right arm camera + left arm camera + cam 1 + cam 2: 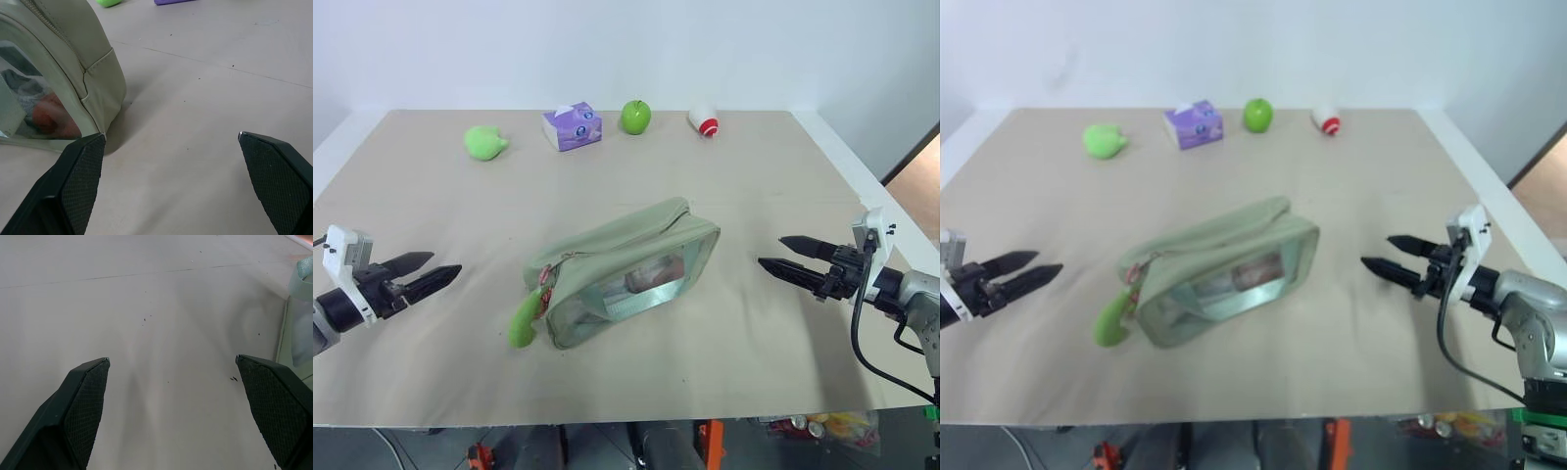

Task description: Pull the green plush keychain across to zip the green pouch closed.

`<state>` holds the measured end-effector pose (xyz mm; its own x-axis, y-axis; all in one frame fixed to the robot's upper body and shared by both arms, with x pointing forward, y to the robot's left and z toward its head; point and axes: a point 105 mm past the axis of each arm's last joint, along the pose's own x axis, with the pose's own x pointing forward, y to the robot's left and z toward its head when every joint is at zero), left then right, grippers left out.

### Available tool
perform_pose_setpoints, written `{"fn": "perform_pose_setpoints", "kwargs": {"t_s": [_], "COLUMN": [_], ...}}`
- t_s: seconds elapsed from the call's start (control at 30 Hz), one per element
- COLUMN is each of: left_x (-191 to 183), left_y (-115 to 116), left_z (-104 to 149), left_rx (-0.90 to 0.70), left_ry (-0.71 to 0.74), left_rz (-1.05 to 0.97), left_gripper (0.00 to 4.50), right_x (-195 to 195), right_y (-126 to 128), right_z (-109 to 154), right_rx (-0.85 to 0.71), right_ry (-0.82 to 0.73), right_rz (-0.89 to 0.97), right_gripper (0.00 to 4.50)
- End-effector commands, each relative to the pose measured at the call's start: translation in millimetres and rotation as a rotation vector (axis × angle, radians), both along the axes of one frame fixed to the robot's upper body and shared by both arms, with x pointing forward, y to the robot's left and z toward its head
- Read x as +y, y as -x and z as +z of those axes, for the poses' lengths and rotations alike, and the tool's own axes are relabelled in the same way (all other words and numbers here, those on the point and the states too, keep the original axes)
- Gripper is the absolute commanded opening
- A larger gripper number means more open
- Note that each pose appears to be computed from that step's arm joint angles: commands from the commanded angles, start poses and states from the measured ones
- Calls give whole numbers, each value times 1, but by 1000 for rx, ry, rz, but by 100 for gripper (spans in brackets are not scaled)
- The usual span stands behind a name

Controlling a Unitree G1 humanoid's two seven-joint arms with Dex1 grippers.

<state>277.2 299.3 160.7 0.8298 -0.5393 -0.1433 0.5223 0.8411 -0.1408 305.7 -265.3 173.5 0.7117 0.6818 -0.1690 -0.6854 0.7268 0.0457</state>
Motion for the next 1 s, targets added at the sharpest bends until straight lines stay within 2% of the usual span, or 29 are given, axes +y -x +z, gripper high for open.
{"fn": "perform_pose_setpoints", "kwargs": {"t_s": [0.03, 0.17, 0.33, 0.4, 0.47, 0.57, 0.7, 0.87, 1.0], "left_x": [1, -8, -38, -55, -68, -86, -104, -123, -127], "left_y": [1, 0, -10, -12, -12, -17, -27, -28, -28], "left_z": [14, 37, 88, 113, 128, 133, 130, 130, 131], "left_rx": [-47, -102, -224, -287, -322, -309, -270, -278, -281], "left_ry": [-18, -28, -57, -65, -70, -72, -65, -61, -47], "left_rz": [-15, -65, -179, -261, -327, -398, -463, -534, -543], "left_gripper": [429, 429, 429, 429, 429, 429, 429, 429, 429], "right_x": [7, 18, 40, 58, 77, 99, 126, 151, 164], "right_y": [-3, -7, -6, -1, 6, 16, 29, 40, 41], "right_z": [24, 53, 106, 135, 151, 155, 143, 129, 118], "right_rx": [-78, -151, -296, -385, -440, -460, -440, -425, -410], "right_ry": [38, 100, 194, 252, 284, 336, 421, 482, 526], "right_rz": [48, 124, 264, 378, 488, 654, 863, 1043, 1118], "right_gripper": [450, 450, 450, 450, 450, 450, 450, 450, 450]}}
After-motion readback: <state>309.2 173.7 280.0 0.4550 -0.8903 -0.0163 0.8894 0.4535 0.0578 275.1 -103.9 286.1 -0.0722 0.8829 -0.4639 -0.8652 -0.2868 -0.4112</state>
